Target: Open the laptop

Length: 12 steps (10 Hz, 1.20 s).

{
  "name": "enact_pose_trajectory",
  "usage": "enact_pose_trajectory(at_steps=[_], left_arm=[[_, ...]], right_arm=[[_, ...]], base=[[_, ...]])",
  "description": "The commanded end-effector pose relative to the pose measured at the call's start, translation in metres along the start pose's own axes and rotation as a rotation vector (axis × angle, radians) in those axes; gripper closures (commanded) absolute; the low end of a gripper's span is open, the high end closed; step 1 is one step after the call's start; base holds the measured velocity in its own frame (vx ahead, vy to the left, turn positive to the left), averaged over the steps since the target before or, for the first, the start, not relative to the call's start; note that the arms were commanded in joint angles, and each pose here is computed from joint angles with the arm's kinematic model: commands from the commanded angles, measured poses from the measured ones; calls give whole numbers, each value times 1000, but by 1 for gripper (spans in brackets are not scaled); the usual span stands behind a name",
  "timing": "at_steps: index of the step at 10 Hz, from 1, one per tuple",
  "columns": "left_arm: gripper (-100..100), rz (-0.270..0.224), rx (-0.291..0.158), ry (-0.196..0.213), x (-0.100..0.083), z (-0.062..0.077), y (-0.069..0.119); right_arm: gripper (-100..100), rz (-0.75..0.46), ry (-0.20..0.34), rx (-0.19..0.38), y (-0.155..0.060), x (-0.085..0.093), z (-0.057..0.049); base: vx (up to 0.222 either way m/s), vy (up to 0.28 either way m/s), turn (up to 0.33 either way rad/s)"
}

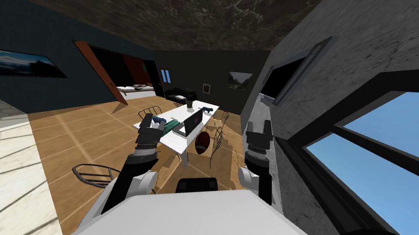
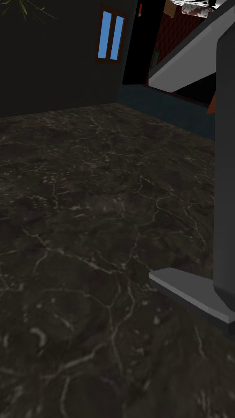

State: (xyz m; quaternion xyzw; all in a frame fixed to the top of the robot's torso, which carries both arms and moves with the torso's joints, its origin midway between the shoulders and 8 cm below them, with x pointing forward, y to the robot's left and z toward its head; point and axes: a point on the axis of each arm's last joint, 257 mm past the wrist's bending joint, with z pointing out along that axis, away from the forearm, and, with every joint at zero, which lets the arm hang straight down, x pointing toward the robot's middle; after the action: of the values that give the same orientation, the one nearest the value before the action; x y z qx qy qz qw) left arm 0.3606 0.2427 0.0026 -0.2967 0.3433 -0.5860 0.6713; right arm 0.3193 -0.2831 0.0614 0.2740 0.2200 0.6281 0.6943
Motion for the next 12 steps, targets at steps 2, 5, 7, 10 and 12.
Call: enact_pose_trajectory(at_steps=[2, 5, 7, 10, 12], left_arm=[[0, 0, 0, 0, 0, 0, 0], [0, 0, 0, 0, 0, 0, 0], [0, 0, 0, 0, 0, 0, 0], [-100, 17, -17, 25, 1, 0, 5], [-100, 46, -55, 54, 0, 0, 17]], right_arm=[[0, 0, 0, 0, 0, 0, 0], [0, 0, 0, 0, 0, 0, 0], [0, 0, 0, 0, 0, 0, 0], [0, 0, 0, 0, 0, 0, 0], [0, 0, 0, 0, 0, 0, 0]], base=[[0, 0, 0], [0, 0, 0], [0, 0, 0], [2, 5, -37], [-3, 40, -200]])
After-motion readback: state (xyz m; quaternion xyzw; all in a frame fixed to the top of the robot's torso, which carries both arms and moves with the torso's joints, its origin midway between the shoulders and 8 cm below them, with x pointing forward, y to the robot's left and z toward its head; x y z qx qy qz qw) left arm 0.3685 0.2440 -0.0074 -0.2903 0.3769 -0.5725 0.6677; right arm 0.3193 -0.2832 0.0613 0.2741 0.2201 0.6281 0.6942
